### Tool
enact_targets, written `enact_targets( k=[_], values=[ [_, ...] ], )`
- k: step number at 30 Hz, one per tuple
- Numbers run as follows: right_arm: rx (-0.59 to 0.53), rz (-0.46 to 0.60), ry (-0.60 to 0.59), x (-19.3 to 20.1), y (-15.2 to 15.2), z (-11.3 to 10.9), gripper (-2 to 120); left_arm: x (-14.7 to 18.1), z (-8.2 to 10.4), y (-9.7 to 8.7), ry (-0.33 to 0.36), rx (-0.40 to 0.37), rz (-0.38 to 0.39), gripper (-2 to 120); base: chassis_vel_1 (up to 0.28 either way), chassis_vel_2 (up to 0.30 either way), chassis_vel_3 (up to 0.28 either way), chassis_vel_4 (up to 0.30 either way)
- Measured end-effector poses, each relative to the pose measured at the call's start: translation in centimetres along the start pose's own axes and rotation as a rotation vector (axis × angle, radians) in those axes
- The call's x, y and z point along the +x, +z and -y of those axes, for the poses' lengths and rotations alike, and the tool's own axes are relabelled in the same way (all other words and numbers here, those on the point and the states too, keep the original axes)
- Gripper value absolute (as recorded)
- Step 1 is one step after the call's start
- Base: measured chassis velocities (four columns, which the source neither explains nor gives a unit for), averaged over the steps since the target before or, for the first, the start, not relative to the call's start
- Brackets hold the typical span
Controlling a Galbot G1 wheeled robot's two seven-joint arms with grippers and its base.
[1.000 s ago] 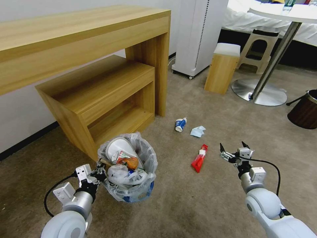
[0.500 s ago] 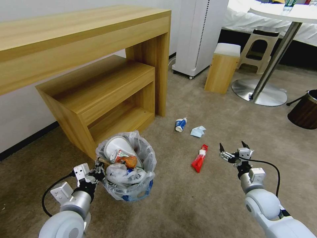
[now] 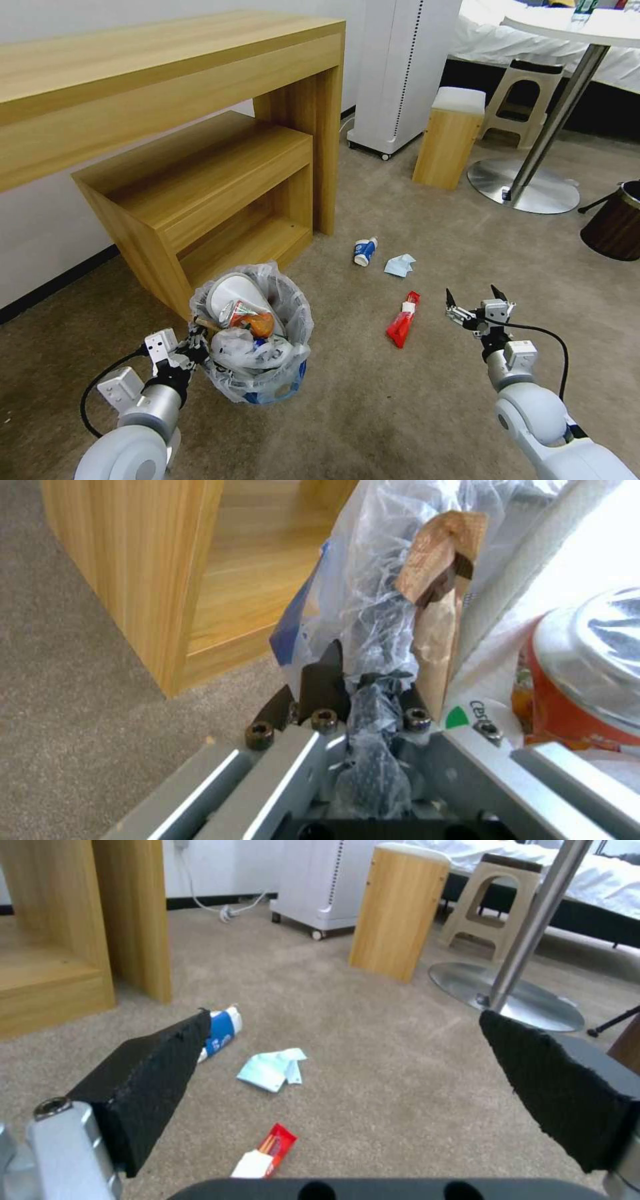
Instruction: Pick up the trash bin and place the garbage on the floor into it.
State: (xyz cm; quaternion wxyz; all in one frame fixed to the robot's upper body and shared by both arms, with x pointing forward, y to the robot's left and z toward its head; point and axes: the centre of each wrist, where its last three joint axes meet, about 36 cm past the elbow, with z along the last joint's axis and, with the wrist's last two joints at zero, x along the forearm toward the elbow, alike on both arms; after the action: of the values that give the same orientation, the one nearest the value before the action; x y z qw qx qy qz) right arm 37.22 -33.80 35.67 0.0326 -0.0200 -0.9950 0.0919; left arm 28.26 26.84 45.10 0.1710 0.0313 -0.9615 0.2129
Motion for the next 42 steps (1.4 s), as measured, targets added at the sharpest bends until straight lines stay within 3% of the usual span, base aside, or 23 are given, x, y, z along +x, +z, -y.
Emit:
enact_targets(
  k=[42],
  values=[
    [0.017, 0.007, 0.001, 0.4, 0.1, 0.0, 100, 0.4, 0.6, 1.1, 0.011, -0.002, -0.037, 1, -0.053, 0.052, 0.057, -0.053]
  ],
)
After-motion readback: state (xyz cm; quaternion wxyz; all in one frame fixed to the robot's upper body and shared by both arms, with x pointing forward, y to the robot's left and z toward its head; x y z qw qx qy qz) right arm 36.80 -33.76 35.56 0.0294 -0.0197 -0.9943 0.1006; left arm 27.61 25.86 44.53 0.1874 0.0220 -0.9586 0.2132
